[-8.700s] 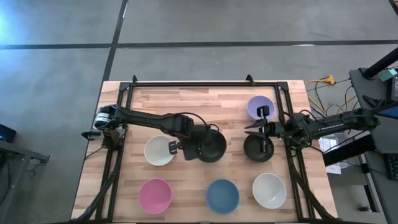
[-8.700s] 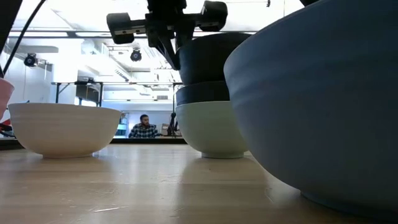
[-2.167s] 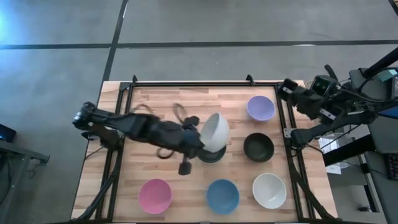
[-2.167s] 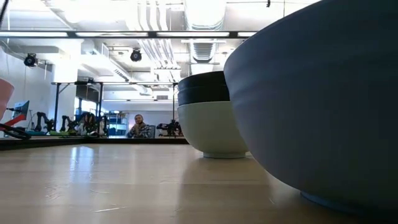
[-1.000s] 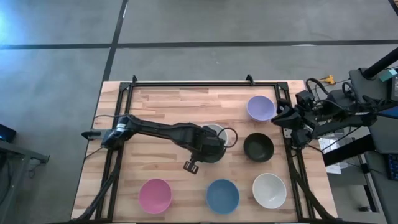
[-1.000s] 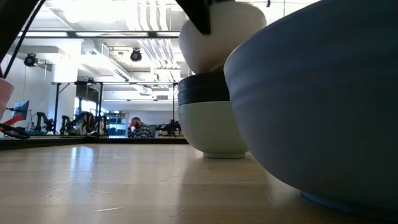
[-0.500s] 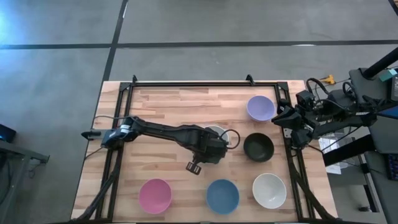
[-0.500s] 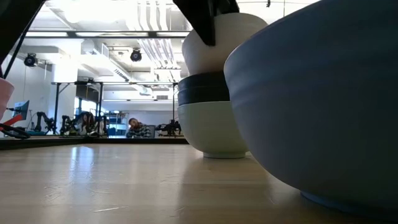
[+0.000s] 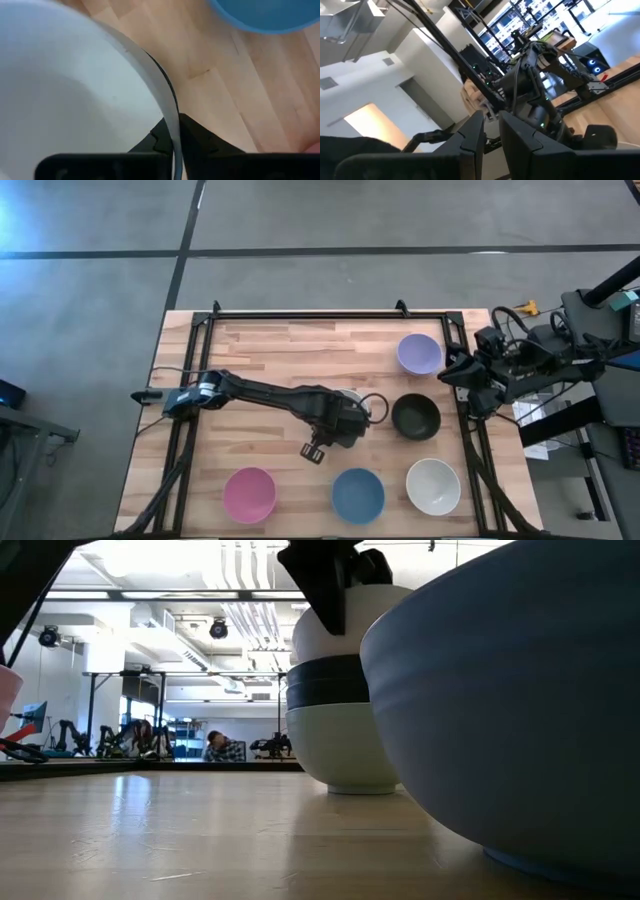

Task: Nest bowls inside each other
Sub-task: Stack the left white bowl on the left black bowl

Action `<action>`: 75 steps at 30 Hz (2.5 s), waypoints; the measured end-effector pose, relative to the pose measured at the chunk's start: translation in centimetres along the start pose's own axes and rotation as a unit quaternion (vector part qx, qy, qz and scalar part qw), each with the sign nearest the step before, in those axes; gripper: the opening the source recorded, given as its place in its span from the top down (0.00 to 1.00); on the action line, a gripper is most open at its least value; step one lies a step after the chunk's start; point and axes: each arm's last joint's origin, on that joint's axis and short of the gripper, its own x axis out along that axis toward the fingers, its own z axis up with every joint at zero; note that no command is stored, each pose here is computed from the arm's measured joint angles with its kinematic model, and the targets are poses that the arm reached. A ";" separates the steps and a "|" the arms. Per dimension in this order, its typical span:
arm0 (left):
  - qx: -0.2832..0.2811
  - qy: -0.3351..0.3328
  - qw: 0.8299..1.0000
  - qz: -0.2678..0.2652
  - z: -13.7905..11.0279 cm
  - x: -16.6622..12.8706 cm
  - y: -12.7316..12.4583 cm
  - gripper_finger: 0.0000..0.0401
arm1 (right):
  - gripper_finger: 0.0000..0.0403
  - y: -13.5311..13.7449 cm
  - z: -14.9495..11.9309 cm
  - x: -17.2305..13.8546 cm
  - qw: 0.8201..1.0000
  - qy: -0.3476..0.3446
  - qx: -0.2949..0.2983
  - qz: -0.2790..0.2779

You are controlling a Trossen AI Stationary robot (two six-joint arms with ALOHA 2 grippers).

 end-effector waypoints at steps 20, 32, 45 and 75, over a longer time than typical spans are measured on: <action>-0.103 -0.097 0.989 0.034 -0.3 -6.6 0.0 0.64 | 0.86 0.4 -0.4 0.1 1.000 0.017 0.016 0.018; -0.205 -0.070 0.976 -0.024 -0.8 -4.2 1.6 0.90 | 0.86 0.1 -0.8 1.2 0.999 0.031 0.025 0.005; -0.219 -0.065 0.970 -0.088 -1.0 -3.3 1.7 0.90 | 0.86 0.4 -1.2 1.5 0.998 0.048 0.031 0.017; -0.186 -0.044 0.980 -0.062 -0.5 -2.4 -1.1 1.00 | 0.86 0.4 -1.2 1.5 0.998 0.048 0.031 0.018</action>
